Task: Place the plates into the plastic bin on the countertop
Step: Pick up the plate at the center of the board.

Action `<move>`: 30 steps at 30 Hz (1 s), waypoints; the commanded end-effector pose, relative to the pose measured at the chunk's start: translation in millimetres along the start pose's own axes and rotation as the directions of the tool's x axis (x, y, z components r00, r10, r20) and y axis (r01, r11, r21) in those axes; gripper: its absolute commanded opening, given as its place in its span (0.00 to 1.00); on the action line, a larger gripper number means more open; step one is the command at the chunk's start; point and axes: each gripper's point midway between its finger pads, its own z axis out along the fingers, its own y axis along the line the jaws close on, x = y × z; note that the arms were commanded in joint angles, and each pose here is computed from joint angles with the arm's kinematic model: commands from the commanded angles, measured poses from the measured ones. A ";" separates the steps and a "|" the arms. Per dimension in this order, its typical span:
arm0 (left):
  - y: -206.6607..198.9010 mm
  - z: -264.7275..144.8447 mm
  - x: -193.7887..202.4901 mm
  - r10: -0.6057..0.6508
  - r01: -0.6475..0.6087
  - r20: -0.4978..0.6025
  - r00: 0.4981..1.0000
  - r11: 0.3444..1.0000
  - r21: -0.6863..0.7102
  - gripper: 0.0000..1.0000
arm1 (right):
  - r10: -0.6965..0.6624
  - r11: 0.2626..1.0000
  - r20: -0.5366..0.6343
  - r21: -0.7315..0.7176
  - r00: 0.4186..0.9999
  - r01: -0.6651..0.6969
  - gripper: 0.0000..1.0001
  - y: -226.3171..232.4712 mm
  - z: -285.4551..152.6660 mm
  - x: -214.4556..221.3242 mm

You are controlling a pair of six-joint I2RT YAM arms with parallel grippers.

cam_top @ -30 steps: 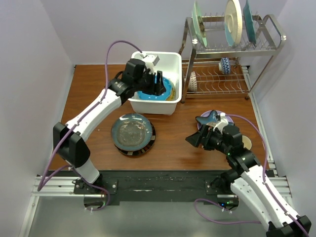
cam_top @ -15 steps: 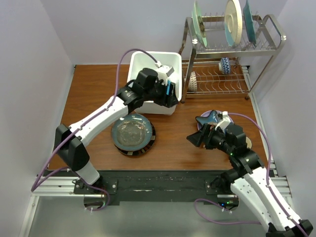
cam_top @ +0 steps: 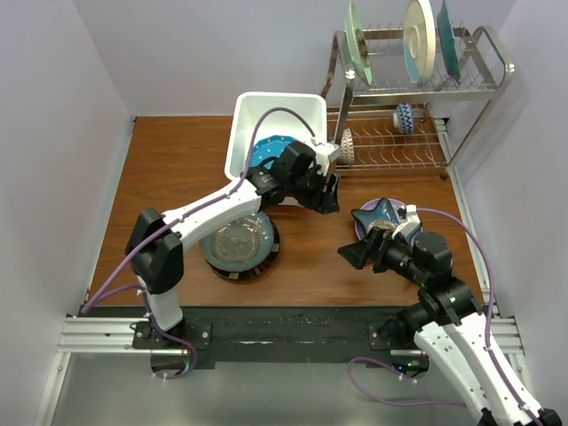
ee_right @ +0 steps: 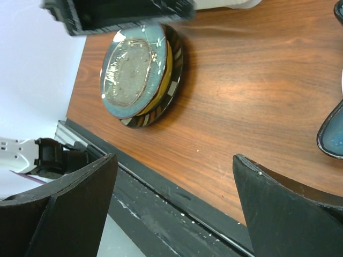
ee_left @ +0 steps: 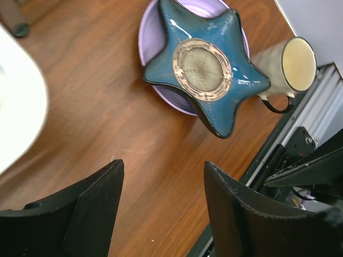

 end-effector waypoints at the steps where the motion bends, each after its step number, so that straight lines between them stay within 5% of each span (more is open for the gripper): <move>1: -33.9 7.3 -17.7 0.024 -0.028 0.035 0.999 0.995 0.097 0.65 | -0.017 0.999 -0.005 -0.037 1.000 0.016 0.91 8.2 -6.7 0.9; 30: -64.4 96.0 33.8 -0.060 0.106 -0.161 0.985 0.950 0.293 0.65 | -0.051 0.994 -0.002 -0.100 0.999 0.051 0.91 15.9 -21.3 10.9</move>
